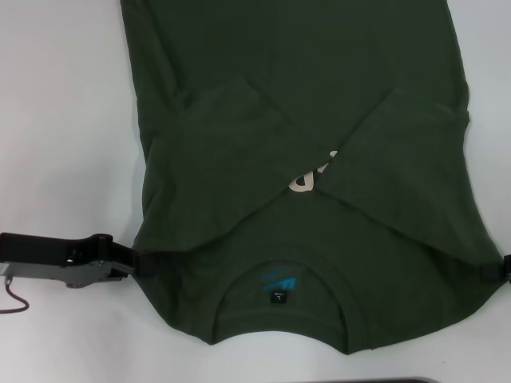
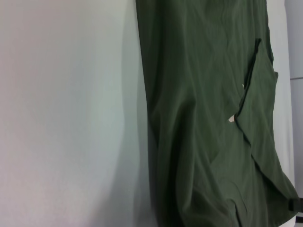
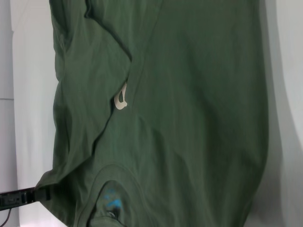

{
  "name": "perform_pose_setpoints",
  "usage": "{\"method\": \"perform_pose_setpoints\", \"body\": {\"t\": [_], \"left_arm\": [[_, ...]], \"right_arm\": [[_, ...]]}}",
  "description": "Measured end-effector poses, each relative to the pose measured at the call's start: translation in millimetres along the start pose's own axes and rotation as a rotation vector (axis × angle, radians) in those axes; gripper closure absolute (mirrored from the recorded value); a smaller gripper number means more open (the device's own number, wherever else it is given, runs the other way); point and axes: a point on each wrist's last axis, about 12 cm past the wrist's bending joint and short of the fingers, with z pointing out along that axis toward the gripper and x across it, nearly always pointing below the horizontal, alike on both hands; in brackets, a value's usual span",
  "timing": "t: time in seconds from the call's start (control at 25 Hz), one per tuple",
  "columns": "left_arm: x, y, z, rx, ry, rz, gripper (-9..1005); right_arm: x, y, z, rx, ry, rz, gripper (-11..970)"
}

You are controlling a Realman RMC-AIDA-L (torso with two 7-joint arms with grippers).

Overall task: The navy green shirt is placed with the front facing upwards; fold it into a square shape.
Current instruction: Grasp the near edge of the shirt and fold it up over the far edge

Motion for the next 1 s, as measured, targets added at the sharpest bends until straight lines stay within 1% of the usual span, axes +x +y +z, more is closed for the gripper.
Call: {"method": "perform_pose_setpoints", "body": {"t": [0.24, 0.36, 0.4, 0.52, 0.68, 1.0], "left_arm": [[1.7, -0.9, -7.7, 0.001, 0.033, 0.009, 966], [2.4, -1.3, -10.7, -0.005, 0.058, 0.015, 967], [4.3, -1.1, -13.6, -0.019, 0.095, 0.018, 967], [7.4, 0.6, -15.0, -0.039, 0.132, 0.013, 967], [12.3, 3.6, -16.0, -0.072, 0.181, 0.004, 967], [15.6, 4.4, -18.0, -0.093, 0.219, -0.001, 967]], "right_arm": [[3.0, 1.1, -5.0, 0.026, 0.059, -0.010, 908], [4.8, 3.6, -9.5, 0.051, 0.097, -0.018, 909], [5.0, 4.6, -11.0, 0.057, 0.103, -0.019, 909], [6.7, 6.8, -14.7, 0.070, 0.122, -0.015, 908], [9.8, 6.3, -15.7, 0.094, 0.157, -0.007, 908], [9.5, 8.8, -12.1, 0.099, 0.193, -0.018, 908]]}}
